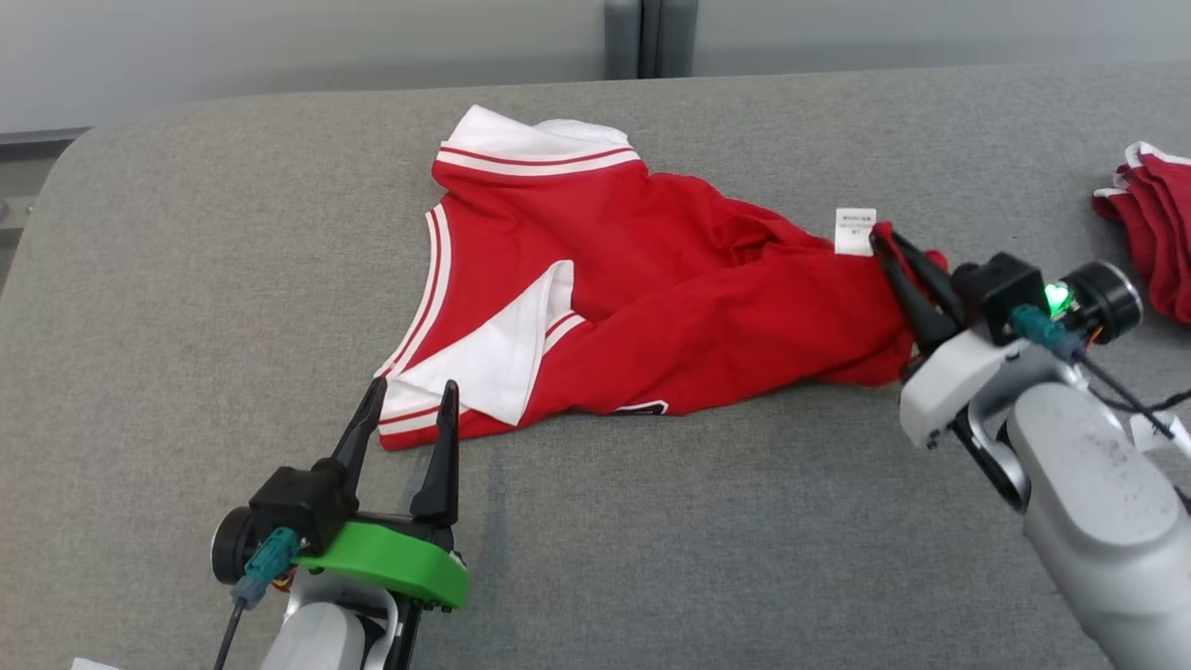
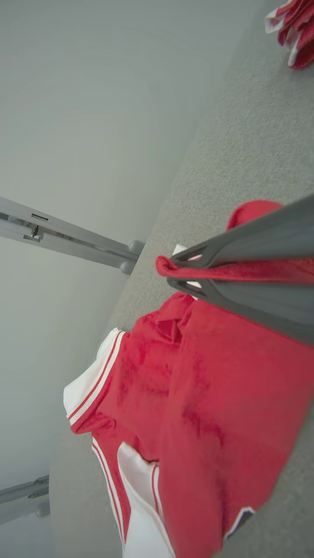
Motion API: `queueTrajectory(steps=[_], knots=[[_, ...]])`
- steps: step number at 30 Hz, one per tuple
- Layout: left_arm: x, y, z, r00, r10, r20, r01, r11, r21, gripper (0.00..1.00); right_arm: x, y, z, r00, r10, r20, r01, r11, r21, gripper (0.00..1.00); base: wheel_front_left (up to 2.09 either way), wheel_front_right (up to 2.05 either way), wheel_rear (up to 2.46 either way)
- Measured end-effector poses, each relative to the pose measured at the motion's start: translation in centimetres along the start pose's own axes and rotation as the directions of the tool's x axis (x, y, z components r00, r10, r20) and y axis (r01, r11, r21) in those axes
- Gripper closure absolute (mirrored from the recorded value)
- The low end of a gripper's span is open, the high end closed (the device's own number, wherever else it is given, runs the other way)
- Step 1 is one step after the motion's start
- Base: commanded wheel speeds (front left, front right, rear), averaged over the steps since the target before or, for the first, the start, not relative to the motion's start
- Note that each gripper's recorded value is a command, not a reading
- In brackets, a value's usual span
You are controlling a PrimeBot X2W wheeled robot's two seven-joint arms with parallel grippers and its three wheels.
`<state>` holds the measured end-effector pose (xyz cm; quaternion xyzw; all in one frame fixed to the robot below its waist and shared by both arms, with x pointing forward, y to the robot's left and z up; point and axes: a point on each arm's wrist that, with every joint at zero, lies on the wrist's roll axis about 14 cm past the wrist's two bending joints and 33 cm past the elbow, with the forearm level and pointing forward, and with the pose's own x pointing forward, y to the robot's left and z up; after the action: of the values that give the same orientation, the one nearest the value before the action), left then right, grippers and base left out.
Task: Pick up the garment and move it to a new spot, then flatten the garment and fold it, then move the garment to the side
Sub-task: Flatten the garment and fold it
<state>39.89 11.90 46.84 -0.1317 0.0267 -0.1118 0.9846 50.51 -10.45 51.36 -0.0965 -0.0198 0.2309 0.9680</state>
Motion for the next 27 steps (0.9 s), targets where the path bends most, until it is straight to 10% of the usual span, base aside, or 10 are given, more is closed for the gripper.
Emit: queueTrajectory(steps=[10, 12, 14, 27], knots=[[0.8, -2.0, 0.2, 0.998, -0.062, 0.01, 0.062, 0.998, 0.003, 0.0, -9.1, 6.2, -4.7, 0.976, 0.177, -0.126, -0.181, 0.983, -0.027, 1.0, 0.0, 0.0, 0.0], [0.9, -2.3, 0.3, 0.997, -0.071, 0.012, 0.071, 0.997, 0.006, 0.0, -10.0, 6.7, -5.0, 0.972, 0.191, -0.136, -0.196, 0.98, -0.026, 0.67, 0.0, 0.0, 0.0], [1.0, -2.5, 0.4, 0.997, -0.078, 0.014, 0.078, 0.997, 0.005, 0.0, -10.8, 7.8, -4.8, 0.968, 0.216, -0.127, -0.218, 0.976, -0.005, 0.0, 0.0, 0.0, 0.0], [0.8, -3.1, 0.4, 0.996, -0.088, 0.016, 0.088, 0.996, -0.002, 0.0, -12.9, 6.9, -1.1, 0.986, 0.168, -0.017, -0.167, 0.985, 0.034, 0.0, 0.0, 0.0, 0.0]])
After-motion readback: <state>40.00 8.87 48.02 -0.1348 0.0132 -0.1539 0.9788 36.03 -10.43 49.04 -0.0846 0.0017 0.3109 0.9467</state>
